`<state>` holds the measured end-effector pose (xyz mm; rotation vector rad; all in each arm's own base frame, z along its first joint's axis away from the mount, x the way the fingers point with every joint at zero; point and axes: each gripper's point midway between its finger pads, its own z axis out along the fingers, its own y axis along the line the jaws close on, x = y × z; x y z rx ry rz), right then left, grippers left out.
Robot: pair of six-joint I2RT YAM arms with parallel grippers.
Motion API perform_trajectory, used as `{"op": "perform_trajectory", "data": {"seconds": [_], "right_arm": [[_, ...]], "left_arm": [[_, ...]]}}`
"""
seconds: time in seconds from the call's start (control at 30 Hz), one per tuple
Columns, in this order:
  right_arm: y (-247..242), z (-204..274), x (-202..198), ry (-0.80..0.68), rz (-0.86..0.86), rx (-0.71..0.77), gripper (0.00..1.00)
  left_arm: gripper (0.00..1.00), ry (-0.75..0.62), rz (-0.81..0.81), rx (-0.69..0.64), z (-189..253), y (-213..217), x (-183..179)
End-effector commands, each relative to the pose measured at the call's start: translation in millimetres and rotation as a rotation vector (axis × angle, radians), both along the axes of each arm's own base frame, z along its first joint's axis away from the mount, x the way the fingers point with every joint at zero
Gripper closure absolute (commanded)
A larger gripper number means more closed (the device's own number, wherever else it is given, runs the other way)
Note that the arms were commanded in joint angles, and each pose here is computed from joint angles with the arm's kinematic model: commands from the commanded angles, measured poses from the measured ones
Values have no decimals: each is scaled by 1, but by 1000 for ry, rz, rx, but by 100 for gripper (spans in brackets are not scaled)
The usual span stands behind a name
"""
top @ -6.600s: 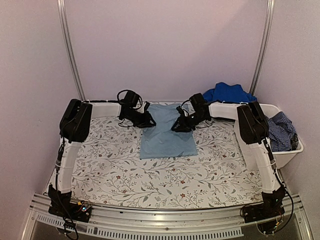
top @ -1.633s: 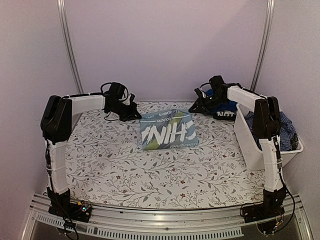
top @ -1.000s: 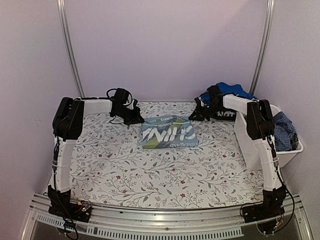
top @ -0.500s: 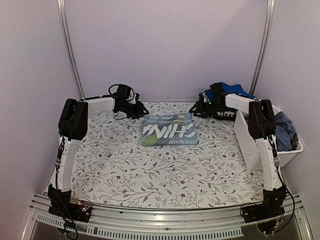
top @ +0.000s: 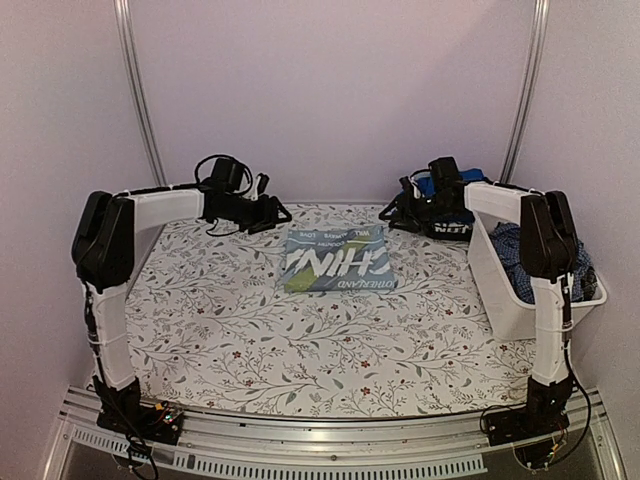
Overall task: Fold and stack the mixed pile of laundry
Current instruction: Move the square-folded T-shirt to the center of the board.
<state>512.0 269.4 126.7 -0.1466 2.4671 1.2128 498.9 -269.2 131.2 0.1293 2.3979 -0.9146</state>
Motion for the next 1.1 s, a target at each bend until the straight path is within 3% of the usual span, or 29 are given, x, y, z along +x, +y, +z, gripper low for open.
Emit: {"op": "perform_trajectory", "data": {"seconds": [0.0, 0.2, 0.4, 0.63, 0.87, 0.97, 1.07], "right_arm": [[53, 10, -31, -28, 184, 128, 53], [71, -37, -31, 59, 220, 153, 56], [69, -100, -48, 186, 222, 87, 58], [66, -122, -106, 253, 267, 58, 58], [84, -89, -220, 340, 423, 33, 56], [72, -61, -227, 300, 407, 5, 54], [57, -29, -211, 226, 366, 13, 52]], "left_arm": [[39, 0, -162, -66, -17, -51, -20], [42, 101, -172, -79, -68, -80, -11], [44, 204, -157, -27, -112, -73, -27], [46, 268, -200, -9, -130, -52, -98], [45, 275, -305, 10, -108, -43, -190], [37, 215, -306, 0, -78, -32, -220], [15, 85, -263, -7, -32, -22, -217]]}}
